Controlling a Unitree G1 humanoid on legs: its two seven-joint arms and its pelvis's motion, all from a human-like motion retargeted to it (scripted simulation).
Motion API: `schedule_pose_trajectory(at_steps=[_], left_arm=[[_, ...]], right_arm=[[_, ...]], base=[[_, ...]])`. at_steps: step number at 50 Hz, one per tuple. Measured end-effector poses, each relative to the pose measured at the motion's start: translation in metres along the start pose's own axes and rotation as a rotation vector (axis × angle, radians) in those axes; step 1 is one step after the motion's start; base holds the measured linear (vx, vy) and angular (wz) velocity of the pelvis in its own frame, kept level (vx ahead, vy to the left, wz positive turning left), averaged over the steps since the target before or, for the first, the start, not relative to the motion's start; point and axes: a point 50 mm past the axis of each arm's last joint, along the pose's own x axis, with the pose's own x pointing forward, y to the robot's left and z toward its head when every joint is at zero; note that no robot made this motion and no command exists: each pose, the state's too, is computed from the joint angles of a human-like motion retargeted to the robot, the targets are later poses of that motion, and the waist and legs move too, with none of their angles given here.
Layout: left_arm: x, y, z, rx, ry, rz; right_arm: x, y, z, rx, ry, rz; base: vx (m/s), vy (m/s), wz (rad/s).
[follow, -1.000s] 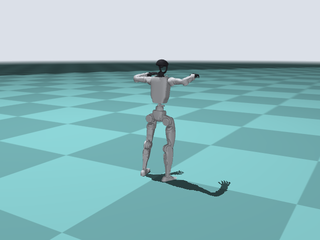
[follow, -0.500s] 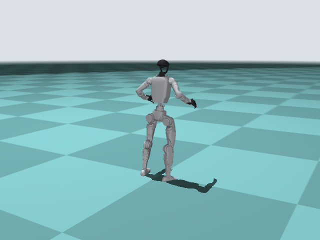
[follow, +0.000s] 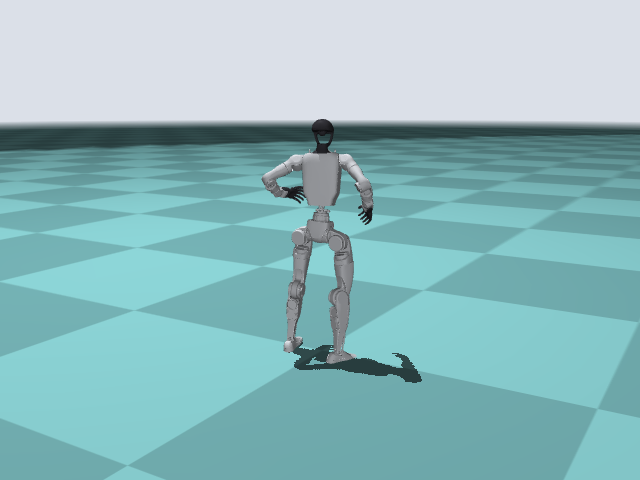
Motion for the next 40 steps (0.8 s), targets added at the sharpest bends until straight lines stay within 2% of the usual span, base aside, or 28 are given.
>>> schedule_pose_trajectory(at_steps=[10, 20, 31, 40], left_arm=[[-0.011, -0.002, 0.031, 0.03, -0.103, -0.126], [-0.014, -0.013, 0.049, 0.084, -0.241, -0.093], [-0.017, -0.022, 0.052, 0.135, -0.311, -0.11], [-0.004, -0.027, 0.062, 0.229, -0.489, -0.008]], right_arm=[[-0.016, -0.01, 0.024, -0.056, -0.127, 0.175], [-0.025, -0.002, 0.067, -0.051, -0.346, 0.387], [-0.026, 0.002, 0.086, -0.043, -0.48, 0.385], [-0.025, 0.009, 0.1, -0.133, -0.638, 0.308]], base=[[0.04, 0.09, 1.22], [0.03, 0.1, 1.08], [0.01, 0.06, 0.63], [0.01, 0.05, 0.41]])
